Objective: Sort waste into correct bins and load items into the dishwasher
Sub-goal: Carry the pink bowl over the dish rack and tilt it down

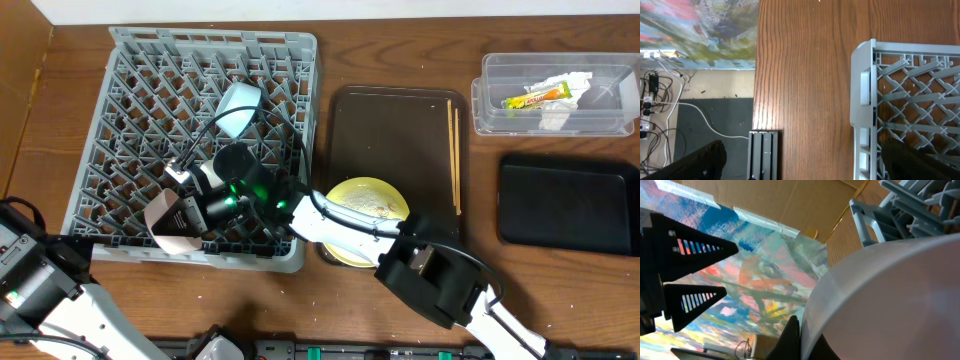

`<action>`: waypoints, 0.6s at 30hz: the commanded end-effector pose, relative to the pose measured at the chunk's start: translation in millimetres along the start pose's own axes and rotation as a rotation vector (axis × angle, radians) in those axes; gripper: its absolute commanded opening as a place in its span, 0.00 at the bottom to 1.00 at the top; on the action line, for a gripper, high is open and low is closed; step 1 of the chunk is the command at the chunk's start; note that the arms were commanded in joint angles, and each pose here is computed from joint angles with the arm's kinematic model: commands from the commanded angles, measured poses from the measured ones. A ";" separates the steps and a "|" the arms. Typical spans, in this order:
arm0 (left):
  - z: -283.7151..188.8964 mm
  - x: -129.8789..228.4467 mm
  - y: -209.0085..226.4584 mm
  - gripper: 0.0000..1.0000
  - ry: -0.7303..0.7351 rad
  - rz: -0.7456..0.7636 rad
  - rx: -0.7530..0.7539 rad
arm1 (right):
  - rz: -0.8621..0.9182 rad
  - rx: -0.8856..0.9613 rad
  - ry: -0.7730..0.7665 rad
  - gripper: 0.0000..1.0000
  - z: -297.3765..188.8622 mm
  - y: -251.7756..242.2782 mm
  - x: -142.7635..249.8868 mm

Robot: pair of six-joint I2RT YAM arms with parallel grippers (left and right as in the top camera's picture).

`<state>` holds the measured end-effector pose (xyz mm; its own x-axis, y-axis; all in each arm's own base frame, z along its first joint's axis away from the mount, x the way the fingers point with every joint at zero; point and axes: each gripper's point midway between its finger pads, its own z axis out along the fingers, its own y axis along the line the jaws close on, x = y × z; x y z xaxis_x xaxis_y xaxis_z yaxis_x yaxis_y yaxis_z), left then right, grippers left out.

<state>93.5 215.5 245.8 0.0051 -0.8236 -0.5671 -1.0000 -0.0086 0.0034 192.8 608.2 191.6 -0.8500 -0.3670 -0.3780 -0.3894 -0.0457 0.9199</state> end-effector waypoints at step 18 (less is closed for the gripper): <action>-4.4 -5.7 3.4 1.00 -0.023 -0.022 -0.010 | 0.011 -0.005 -0.147 0.01 -12.2 -2.7 -37.1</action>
<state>93.0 215.7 245.9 0.0055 -0.8227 -0.5685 -0.9999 -0.0104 0.0053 205.6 613.0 198.3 -0.8655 -0.2948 -0.4049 -0.4069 -0.0577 0.9117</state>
